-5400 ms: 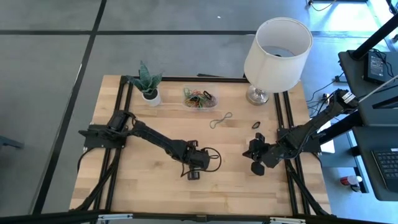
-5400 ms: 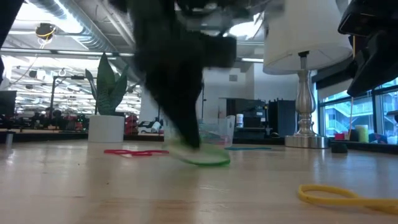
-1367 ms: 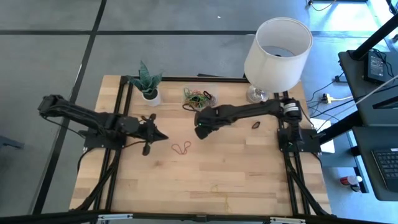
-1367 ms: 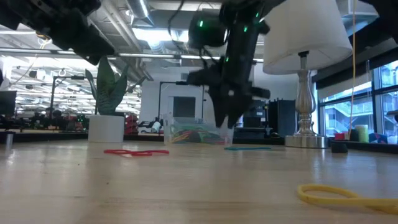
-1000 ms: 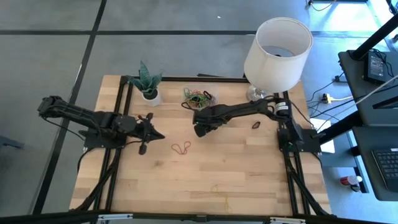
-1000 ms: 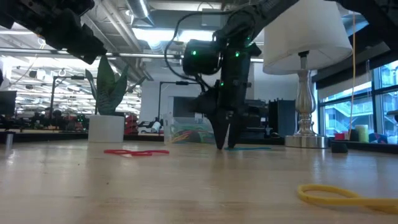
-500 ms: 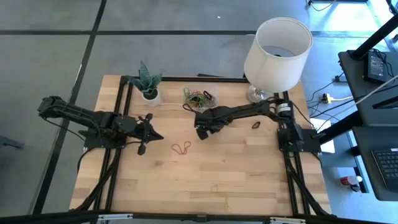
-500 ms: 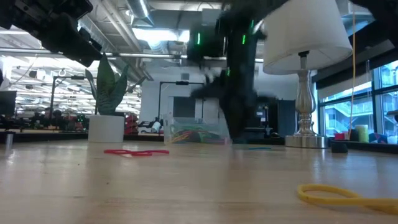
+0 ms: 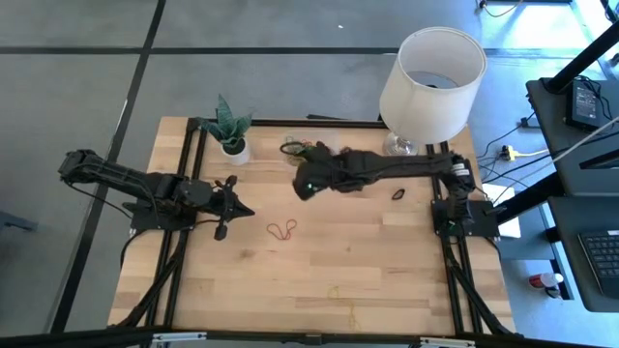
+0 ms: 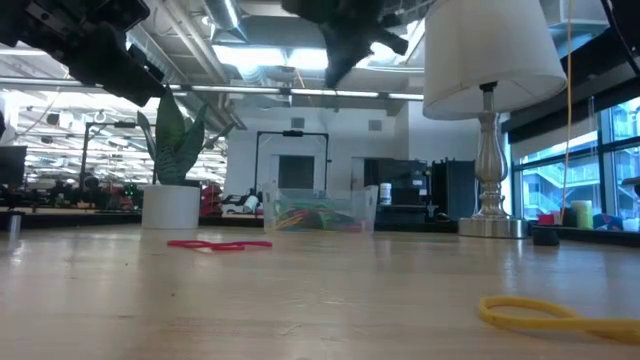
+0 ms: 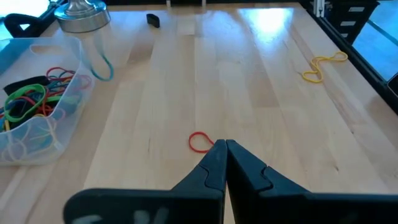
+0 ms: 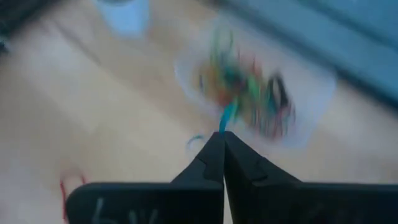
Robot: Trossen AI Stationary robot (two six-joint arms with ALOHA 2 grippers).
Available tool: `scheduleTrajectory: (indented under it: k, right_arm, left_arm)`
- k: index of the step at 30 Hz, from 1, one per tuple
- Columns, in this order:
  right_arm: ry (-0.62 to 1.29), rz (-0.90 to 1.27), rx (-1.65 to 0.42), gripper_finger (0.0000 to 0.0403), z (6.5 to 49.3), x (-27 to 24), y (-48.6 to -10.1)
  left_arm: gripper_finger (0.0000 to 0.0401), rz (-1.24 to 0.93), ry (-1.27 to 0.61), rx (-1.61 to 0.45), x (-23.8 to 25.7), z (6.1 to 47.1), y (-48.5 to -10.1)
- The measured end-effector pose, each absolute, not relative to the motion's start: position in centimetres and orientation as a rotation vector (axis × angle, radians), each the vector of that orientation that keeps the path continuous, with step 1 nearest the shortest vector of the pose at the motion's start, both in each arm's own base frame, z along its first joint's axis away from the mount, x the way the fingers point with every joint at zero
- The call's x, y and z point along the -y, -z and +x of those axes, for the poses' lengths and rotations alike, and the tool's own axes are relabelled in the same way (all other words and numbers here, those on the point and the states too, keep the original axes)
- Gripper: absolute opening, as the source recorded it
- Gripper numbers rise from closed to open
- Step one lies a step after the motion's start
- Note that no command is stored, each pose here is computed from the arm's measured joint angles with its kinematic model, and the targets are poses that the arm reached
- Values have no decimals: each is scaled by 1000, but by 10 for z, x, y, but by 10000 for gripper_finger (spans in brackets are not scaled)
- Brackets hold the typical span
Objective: Pick and place rubber bands into bin
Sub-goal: Put the blue rubber band into the transparent bin
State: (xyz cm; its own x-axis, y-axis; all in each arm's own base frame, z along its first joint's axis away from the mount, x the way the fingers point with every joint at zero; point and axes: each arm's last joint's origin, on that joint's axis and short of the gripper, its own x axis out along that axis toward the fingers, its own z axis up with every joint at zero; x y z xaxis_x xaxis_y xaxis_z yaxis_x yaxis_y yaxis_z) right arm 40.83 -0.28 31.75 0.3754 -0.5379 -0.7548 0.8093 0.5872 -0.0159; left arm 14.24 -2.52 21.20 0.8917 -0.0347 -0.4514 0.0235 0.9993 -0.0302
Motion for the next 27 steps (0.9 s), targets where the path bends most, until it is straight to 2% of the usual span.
scheduleTrajectory:
  k: [4, 9, 18, 27]
  right_arm:
    - [893, 333, -725, 0, 414, 26, -330]
    - [945, 281, -763, 0, 416, 64, -321]
    - [1016, 321, -886, 2, 411, 115, -273]
    - [957, 420, -921, 6, 406, 118, -209]
  left_arm:
    - [2, -22, 30, -479, 25, 142, -211]
    - [2, -25, 40, -481, 25, 142, -211]
    - [2, -37, 47, -492, 26, 141, -210]
    - [2, -41, 37, -494, 25, 141, -210]
